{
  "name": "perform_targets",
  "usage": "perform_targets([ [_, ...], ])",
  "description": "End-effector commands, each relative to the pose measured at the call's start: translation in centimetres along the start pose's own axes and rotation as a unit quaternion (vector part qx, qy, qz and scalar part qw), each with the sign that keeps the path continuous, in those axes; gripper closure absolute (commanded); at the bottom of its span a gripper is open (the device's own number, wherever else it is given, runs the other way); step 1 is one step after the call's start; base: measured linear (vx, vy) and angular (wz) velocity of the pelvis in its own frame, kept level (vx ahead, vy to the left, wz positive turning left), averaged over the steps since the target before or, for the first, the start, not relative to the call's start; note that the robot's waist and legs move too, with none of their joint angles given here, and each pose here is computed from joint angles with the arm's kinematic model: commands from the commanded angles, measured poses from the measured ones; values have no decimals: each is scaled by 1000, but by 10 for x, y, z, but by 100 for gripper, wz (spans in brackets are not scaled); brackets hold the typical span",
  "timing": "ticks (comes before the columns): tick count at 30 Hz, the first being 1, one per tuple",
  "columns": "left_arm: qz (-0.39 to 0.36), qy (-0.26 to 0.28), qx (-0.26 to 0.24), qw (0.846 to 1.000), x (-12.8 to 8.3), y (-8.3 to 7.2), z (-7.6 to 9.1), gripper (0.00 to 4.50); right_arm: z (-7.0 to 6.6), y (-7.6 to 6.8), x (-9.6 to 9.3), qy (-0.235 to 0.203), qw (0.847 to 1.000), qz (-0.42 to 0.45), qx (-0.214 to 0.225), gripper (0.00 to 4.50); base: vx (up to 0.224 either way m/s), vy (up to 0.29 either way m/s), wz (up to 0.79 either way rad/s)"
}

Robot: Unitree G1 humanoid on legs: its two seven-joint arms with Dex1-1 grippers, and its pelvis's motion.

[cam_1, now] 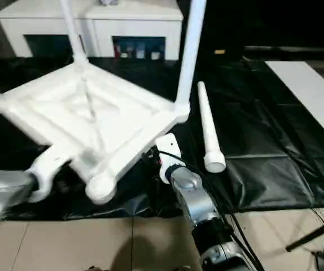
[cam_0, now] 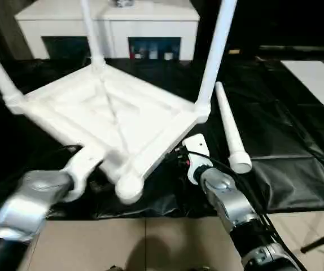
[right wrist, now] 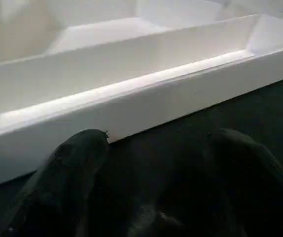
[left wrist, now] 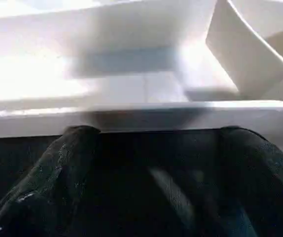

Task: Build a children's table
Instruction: Rotate table base, then pick table leg

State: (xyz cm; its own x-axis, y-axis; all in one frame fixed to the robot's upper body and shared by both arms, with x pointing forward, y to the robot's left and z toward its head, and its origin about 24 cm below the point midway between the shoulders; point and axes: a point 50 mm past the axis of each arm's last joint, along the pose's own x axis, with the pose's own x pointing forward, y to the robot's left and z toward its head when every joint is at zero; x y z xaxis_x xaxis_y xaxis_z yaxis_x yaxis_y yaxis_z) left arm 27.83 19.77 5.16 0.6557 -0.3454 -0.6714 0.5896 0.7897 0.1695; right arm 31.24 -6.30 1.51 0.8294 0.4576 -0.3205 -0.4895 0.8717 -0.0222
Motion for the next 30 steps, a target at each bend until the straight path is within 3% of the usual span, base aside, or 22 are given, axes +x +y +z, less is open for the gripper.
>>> perform_targets([
  [1,5,-36,25,999,5,-5,18,1,10,10,4,-22,999,28,-4,58,0,0,0],
  [7,19,-88,33,995,30,-14,44,1,21,7,2,-53,998,28,-18,58,0,0,0],
  [9,25,-116,44,992,40,-17,60,1,29,-7,-3,-69,997,-8,-31,58,0,0,0],
  [10,25,-116,44,992,40,-17,60,1,29,-7,-3,-69,997,-8,-31,58,0,0,0],
  [13,15,-148,46,988,43,-23,73,1,37,-30,-12,-71,994,-64,-44,58,0,0,0],
  [15,10,-165,43,985,41,-25,74,1,42,-54,-20,-31,988,-127,-79,58,0,0,0],
  [17,10,-168,45,985,40,-25,74,1,43,-60,-22,-16,986,-142,-91,58,0,0,0],
  [25,-101,-213,96,967,1,-25,67,0,64,-130,-40,64,974,-217,17,6,0,0,0],
  [27,-112,-216,102,965,-2,-25,69,0,66,-135,-41,72,972,-221,34,6,0,0,0],
  [28,-130,-223,105,960,-8,-27,74,0,65,-143,-42,110,968,-219,44,6,0,0,0],
  [30,-142,-226,106,958,-10,-29,76,0,64,-145,-42,128,968,-212,52,6,0,0,0],
])
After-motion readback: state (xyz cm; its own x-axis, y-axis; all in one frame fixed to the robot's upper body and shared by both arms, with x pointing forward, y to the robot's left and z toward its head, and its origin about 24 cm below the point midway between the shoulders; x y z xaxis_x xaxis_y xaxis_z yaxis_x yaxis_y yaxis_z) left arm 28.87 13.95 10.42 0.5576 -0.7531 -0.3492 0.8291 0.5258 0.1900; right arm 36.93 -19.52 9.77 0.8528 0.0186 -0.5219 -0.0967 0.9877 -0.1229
